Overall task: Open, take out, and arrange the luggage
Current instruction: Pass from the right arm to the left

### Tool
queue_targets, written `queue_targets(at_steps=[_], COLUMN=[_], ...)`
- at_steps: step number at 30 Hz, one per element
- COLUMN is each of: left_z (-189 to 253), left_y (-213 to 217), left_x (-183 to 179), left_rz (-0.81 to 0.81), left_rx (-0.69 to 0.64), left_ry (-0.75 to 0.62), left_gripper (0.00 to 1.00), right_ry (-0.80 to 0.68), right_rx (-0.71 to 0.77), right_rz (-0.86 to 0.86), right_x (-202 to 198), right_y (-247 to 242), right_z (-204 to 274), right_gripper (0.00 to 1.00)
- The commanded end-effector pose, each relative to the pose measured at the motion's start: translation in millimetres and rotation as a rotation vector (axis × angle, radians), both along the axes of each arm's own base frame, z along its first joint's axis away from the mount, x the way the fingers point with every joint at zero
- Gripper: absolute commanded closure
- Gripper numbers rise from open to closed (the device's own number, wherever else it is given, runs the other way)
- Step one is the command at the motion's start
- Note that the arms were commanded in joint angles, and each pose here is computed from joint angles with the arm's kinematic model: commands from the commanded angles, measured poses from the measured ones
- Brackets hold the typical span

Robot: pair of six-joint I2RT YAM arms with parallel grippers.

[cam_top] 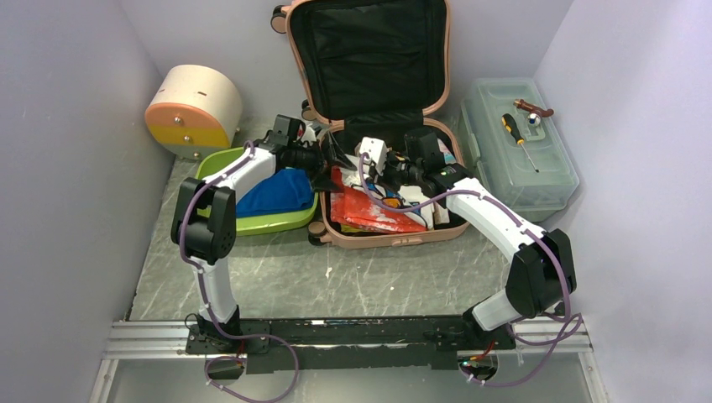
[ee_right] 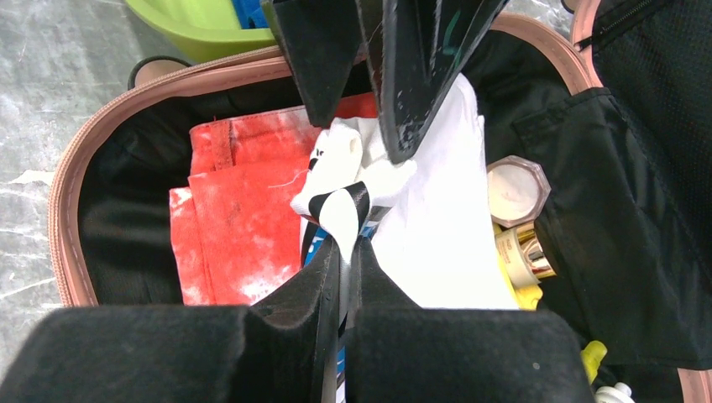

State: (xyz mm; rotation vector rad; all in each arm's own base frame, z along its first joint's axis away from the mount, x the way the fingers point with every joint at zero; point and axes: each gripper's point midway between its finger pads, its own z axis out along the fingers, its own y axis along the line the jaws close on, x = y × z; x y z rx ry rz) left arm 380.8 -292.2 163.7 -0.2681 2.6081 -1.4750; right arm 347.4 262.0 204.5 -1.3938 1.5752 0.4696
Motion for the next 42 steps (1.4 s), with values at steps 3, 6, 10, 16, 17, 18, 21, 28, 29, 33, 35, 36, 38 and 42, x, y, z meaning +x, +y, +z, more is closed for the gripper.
queue_targets(at_steps=[3, 6, 10, 16, 17, 18, 21, 28, 29, 33, 35, 36, 38, 42], left_z=[25.4, 24.4, 22.8, 22.5, 19.0, 15.6, 5.8, -8.3, -9.7, -10.9, -11.5, -12.8, -16.1, -27.7], left_y=[-3.7, -5.7, -7.8, -9.1, -9.8, -10.6, -14.0, -24.2, -24.5, -26.0, -27.6, -28.2, -30.2, -33.4], left_x=[0.7, -0.3, -0.8, -0.8, -1.2, -2.2, -4.6, -8.2, -7.6, -5.4, -5.5, -6.0, -7.0, -11.7], left_rz=[-0.01, -0.015, -0.014, -0.015, -0.011, -0.011, -0.011, -0.034, -0.035, -0.044, -0.05, -0.052, -0.059, -0.076], left_rx=[-0.136, -0.155, -0.168, -0.154, -0.147, -0.141, -0.126, -0.098, -0.097, -0.097, -0.104, -0.104, -0.104, -0.099], left_ry=[0.003, 0.014, 0.031, 0.03, 0.032, 0.037, 0.047, 0.057, 0.059, 0.053, 0.05, 0.05, 0.05, 0.054], left_gripper=[0.0, 0.01, 0.0, 0.0, 0.0, 0.0, 0.01, 0.0, 0.0, 0.04, 0.12, 0.14, 0.19, 0.35], right_ry=[-0.028, -0.018, -0.013, 0.0, 0.004, 0.007, 0.012, 0.013, 0.013, 0.032, 0.041, 0.043, 0.049, 0.054], right_rx=[0.018, 0.016, 0.014, 0.024, 0.027, 0.029, 0.036, 0.04, 0.043, 0.051, 0.055, 0.056, 0.058, 0.062], right_rz=[0.027, 0.028, 0.028, 0.042, 0.046, 0.048, 0.057, 0.078, 0.084, 0.13, 0.153, 0.169, 0.2, 0.233], right_x=[1.1, 1.6, 2.0, -0.5, -1.1, -1.3, -3.6, -8.5, -9.8, -18.5, -23.0, -25.8, -31.9, -39.5], right_y=[2.9, 3.9, 3.9, 6.8, 7.6, 8.3, 9.9, 10.6, 11.0, 14.7, 16.9, 17.9, 20.1, 20.6], right_z=[5.7, 3.8, 2.1, 1.8, 2.2, 2.6, 3.9, 4.6, 5.4, 3.5, 3.3, 3.5, 3.8, 7.6], right_gripper=[1.0, 1.0, 1.0, 1.0, 1.0, 1.0, 1.0, 1.0, 1.0, 0.95, 0.84, 0.76, 0.6, 0.34])
